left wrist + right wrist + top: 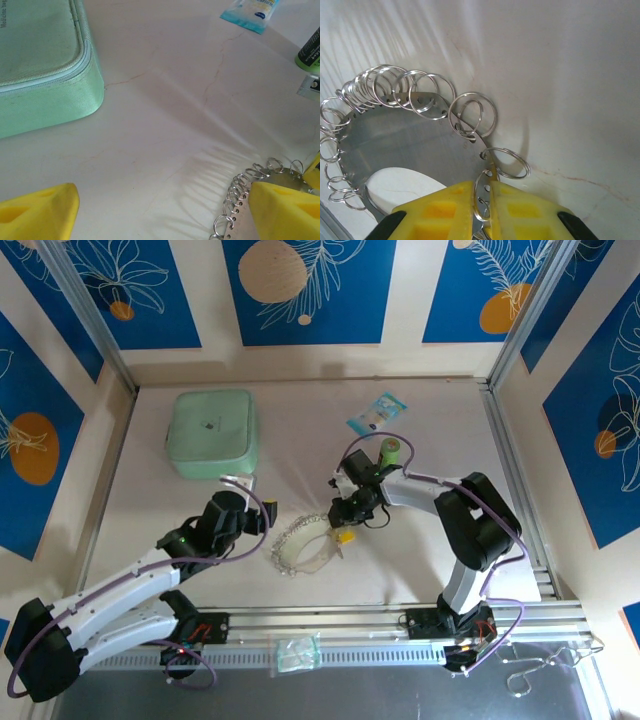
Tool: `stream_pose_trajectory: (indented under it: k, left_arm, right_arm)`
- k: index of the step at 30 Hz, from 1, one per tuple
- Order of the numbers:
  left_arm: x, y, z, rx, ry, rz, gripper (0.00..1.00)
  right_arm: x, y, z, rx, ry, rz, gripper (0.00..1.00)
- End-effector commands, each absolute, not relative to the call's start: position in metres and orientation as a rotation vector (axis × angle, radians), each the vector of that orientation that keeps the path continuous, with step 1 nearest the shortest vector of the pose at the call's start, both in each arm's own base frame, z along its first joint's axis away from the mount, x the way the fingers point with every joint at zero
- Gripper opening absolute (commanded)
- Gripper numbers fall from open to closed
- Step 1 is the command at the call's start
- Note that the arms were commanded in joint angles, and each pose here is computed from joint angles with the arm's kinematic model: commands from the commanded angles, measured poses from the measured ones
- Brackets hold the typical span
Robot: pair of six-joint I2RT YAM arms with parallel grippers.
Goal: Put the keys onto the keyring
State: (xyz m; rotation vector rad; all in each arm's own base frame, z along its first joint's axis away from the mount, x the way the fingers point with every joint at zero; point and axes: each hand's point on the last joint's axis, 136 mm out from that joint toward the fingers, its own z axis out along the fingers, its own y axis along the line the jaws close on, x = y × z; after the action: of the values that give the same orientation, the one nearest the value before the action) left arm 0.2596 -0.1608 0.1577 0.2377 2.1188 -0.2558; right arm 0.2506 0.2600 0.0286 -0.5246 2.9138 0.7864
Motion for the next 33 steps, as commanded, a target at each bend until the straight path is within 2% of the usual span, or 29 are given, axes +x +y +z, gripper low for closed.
stream_pose_trajectory:
  k: [1, 10, 27, 31, 33]
  left_arm:
    - [0.2648, -0.1614, 0.176, 0.204, 2.071, -0.285, 0.87]
    - [0.2652, -0.161, 0.1774, 0.208, 2.066, -0.278, 0.87]
    - [0.2676, -0.1616, 0.1824, 0.222, 2.052, -0.264, 0.87]
    - [0.2673, -0.1618, 0.182, 0.225, 2.053, -0.265, 0.87]
    - [0.2672, -0.1618, 0.1824, 0.227, 2.052, -0.264, 0.87]
  right_arm:
    - [0.2545, 0.2619, 0.0303, -0.556, 2.912, 0.76, 0.14]
    - [0.259, 0.2587, 0.0287, -0.579, 2.913, 0.704, 0.1]
    - [0.2544, 0.258, 0.0271, -0.607, 2.938, 0.712, 0.13]
    - [0.2561, 0.2576, 0.0299, -0.611, 2.93, 0.706, 0.09]
    - [0.2579, 0.2569, 0.0334, -0.619, 2.918, 0.699, 0.03]
